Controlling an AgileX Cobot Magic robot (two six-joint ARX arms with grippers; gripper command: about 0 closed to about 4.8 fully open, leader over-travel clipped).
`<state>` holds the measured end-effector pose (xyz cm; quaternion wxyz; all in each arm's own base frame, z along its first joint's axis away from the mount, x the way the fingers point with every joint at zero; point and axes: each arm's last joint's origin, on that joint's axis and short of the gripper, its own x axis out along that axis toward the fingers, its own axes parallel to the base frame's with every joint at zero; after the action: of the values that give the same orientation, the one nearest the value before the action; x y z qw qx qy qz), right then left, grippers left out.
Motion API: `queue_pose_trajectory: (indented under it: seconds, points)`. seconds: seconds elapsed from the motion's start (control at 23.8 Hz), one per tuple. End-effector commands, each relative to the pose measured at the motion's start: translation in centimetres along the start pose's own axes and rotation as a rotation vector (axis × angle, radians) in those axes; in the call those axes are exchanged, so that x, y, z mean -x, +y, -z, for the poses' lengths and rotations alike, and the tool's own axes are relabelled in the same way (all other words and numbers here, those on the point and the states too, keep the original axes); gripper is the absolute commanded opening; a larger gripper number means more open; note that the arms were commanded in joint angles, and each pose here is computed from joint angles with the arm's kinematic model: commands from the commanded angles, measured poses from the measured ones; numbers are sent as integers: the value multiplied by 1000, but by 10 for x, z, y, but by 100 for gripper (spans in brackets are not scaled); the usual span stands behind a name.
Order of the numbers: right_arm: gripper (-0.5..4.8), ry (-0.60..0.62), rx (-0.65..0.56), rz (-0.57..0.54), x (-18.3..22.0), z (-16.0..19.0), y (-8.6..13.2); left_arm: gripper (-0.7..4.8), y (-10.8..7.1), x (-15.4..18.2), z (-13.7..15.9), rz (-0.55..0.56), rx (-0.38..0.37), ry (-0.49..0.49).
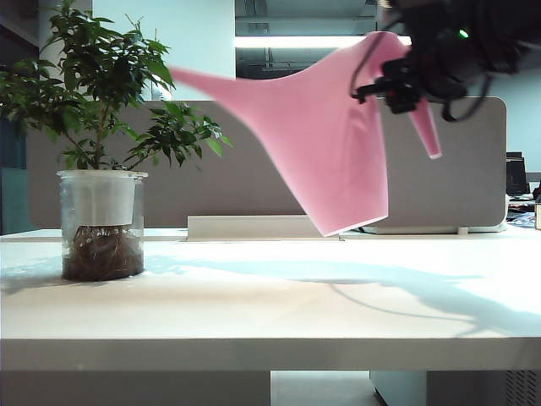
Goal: Pick up the watering can from the table, water the potted plant, and put the can back.
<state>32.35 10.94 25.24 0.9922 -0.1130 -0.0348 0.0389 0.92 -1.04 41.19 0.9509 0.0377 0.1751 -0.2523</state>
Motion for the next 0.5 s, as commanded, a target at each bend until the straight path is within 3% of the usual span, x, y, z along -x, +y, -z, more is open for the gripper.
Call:
queue_pose_trajectory:
  seconds: [0.04,0.21,0.5]
  points:
    - [-6,-100,-163,70,1,10,-16,-5,0,1,-1,3,-6,-10]
    - [-6,-102,-269,104,-1,42,-29,-5,0,1,-1,3,-6,-10]
    - [-6,-71,-254,-45,-8,72,-17,-5,0,1,-1,3,-6,-10]
